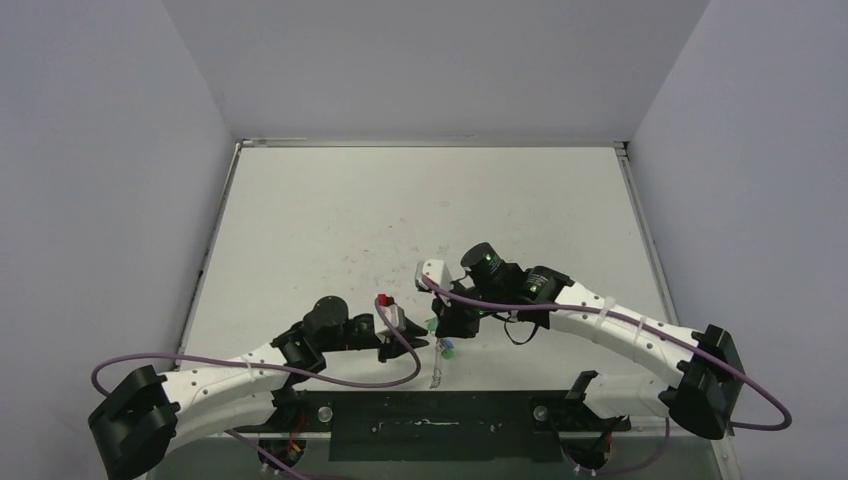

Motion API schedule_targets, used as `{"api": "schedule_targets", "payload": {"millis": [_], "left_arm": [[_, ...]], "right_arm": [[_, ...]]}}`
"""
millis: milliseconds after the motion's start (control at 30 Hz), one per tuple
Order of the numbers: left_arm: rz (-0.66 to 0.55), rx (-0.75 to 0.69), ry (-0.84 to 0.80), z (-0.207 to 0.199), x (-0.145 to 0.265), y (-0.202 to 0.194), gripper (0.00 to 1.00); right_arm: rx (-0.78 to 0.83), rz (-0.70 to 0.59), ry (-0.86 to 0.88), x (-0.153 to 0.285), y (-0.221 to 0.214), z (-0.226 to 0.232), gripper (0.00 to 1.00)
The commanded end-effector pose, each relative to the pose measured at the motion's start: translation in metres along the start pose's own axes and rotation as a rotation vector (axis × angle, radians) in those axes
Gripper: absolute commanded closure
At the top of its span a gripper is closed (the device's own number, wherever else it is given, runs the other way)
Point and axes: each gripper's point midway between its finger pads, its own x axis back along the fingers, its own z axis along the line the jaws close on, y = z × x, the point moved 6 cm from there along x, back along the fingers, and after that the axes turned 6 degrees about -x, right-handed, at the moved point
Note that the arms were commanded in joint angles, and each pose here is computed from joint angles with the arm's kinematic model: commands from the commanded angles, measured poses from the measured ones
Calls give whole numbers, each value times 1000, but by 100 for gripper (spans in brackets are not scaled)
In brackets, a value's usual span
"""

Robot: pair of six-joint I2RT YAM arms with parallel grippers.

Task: Put the keys on the keyring

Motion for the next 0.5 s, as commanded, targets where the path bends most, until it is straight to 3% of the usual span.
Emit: {"api": "schedule_targets", "payload": {"millis": [0,333,467], "left_arm": [[-104,-90,45,10,-10,18,78],[-111,-103,61,14,-19,19,78],[-110,-102,20,11,-22,18,83]], "right_arm": [[48,-62,39,11,12,8,100],[56,-50,64,9,12,10,100],[54,-47,63,8,13,9,100]]}}
